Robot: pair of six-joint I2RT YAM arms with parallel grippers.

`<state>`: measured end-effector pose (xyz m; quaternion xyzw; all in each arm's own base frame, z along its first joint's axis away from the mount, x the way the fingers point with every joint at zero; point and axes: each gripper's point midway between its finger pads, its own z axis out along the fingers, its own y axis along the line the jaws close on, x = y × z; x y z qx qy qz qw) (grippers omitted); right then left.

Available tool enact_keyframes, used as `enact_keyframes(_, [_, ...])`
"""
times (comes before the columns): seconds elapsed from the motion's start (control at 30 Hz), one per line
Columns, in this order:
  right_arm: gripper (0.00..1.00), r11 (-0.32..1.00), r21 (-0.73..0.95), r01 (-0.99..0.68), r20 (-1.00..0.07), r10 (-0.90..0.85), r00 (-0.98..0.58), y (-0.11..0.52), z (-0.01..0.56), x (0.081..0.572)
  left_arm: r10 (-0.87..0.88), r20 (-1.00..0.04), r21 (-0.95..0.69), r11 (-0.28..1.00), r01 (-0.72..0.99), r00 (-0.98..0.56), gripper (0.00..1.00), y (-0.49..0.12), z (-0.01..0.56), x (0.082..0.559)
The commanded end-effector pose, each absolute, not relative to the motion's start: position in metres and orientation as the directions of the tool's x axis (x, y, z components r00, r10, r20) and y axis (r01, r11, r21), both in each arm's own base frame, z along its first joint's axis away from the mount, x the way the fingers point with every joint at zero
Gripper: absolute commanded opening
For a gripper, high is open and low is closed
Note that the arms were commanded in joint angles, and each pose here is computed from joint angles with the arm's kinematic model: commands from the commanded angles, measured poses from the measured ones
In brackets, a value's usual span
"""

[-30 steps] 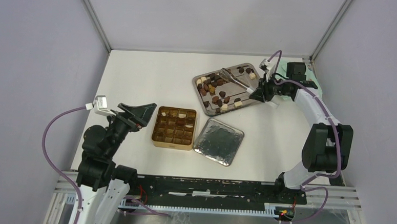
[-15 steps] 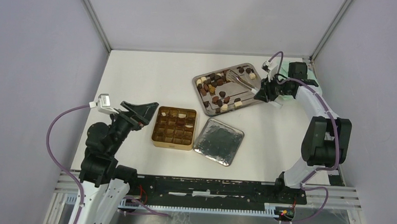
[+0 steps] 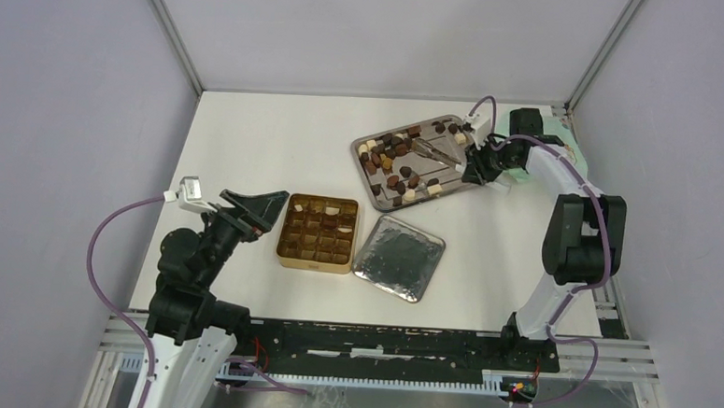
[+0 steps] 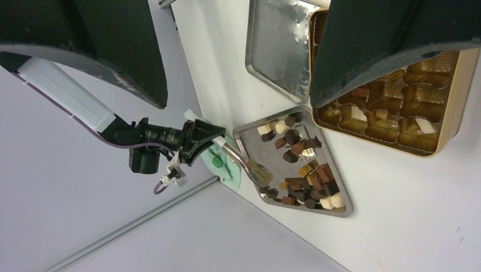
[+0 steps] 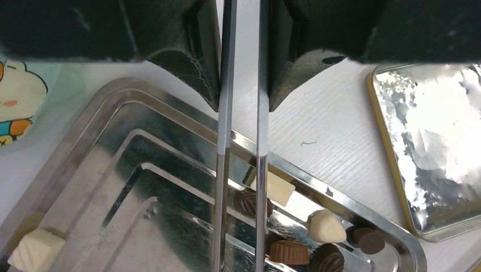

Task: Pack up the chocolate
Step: Pick up the fake chocolate from the plate.

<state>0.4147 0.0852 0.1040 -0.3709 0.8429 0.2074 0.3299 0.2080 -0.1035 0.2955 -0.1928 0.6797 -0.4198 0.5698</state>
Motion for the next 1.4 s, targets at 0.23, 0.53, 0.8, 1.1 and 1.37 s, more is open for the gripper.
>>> enact_keyframes(0.23, [0.38,0.54,-0.03,-0.841,-0.652,-0.649,-0.393,0.091,0.106,0.412,-0.766,-0.58,-0.815,0.545,0.199,-0.276,1.0,-0.103,0.292,0.21])
enact_keyframes(0.53, [0.44,0.504,-0.05,-0.862,-0.615,-0.696,-0.371,0.097,0.103,0.414,-0.765,-0.581,-0.814,0.546,0.197,-0.278,1.0,-0.104,0.291,0.212])
enact_keyframes(0.8, [0.46,0.496,-0.079,-0.865,-0.577,-0.73,-0.367,0.1,0.1,0.421,-0.762,-0.585,-0.811,0.553,0.19,-0.278,1.0,-0.103,0.288,0.214])
enact_keyframes(1.1, [0.37,0.504,-0.144,-0.852,-0.514,-0.774,-0.371,0.097,0.103,0.432,-0.757,-0.59,-0.807,0.559,0.189,-0.281,1.0,-0.104,0.287,0.217])
enact_keyframes(1.37, [0.38,0.526,-0.164,-0.834,-0.492,-0.776,-0.393,0.09,0.101,0.437,-0.755,-0.591,-0.807,0.561,0.185,-0.284,1.0,-0.104,0.286,0.217])
